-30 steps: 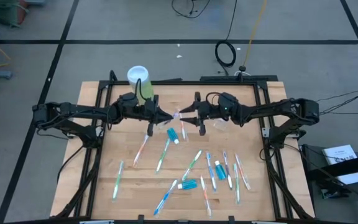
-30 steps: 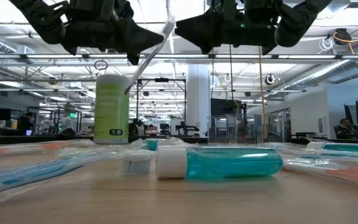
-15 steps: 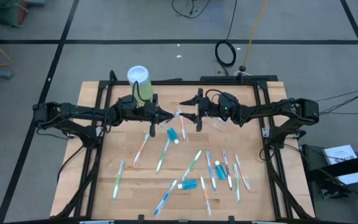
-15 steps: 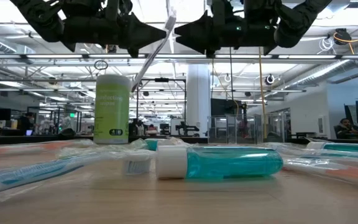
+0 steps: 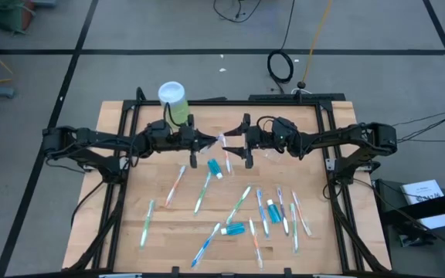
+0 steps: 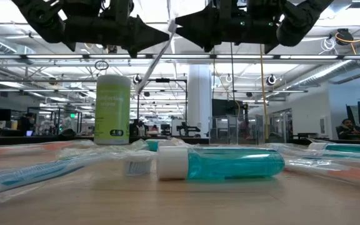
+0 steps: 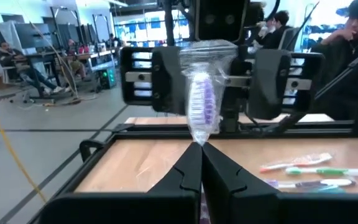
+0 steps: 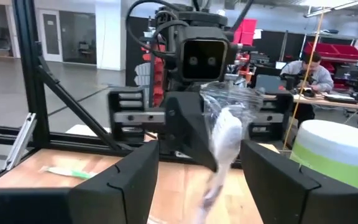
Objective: Pick & Place toothbrushing station
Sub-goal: Put the violet toothbrush into the transparent organizer
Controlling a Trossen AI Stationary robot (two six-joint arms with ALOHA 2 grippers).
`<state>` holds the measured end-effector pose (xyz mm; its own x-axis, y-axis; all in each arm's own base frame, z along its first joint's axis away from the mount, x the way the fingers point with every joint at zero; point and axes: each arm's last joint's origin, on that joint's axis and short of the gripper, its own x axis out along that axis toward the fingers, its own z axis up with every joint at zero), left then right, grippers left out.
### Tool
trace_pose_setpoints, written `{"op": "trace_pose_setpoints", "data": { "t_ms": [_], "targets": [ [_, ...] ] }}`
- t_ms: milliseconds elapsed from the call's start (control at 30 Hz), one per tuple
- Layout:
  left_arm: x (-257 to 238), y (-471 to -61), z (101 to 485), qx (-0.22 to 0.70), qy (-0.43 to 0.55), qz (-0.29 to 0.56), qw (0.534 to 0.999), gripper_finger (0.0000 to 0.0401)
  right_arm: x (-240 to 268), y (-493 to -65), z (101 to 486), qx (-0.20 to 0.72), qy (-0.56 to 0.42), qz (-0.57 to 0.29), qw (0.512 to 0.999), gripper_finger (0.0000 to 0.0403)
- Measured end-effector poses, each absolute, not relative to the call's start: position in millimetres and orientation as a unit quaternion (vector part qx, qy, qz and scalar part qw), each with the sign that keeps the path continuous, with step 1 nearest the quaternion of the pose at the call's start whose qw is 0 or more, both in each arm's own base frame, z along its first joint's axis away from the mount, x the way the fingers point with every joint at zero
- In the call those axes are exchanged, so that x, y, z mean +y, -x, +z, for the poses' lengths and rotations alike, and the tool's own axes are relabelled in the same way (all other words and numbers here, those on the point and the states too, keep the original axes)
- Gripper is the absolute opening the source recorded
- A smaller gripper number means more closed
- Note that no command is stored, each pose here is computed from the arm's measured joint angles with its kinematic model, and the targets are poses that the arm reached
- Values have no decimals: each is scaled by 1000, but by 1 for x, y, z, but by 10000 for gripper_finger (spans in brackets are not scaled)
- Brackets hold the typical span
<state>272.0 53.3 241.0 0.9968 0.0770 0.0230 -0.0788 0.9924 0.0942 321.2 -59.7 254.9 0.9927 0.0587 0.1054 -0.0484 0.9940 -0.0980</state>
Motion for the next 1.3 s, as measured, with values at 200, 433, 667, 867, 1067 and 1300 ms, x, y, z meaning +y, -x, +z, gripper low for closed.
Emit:
{"op": "trace_pose_setpoints", "data": {
  "t_ms": [200, 433, 667, 867, 1067, 1300],
  "targets": [
    [55, -283, 230, -24, -46, 38, 998, 2, -60, -321, 255, -57, 46, 26, 997, 215],
    [55, -284, 229, -36, -45, 39, 998, 8, -60, -321, 255, -53, 45, 26, 997, 193],
    [55, -284, 229, -32, -39, 38, 998, 12, -60, -321, 255, -53, 45, 26, 997, 129],
    [55, -284, 228, -29, -40, 37, 998, 16, -60, -321, 254, -52, 45, 25, 997, 73],
    [55, -284, 227, -25, -38, 36, 998, 3, -60, -321, 254, -47, 45, 23, 998, 42],
    [55, -284, 226, -17, -37, 39, 998, 40, -61, -321, 252, -37, 42, 16, 998, 61]
  ]
}}
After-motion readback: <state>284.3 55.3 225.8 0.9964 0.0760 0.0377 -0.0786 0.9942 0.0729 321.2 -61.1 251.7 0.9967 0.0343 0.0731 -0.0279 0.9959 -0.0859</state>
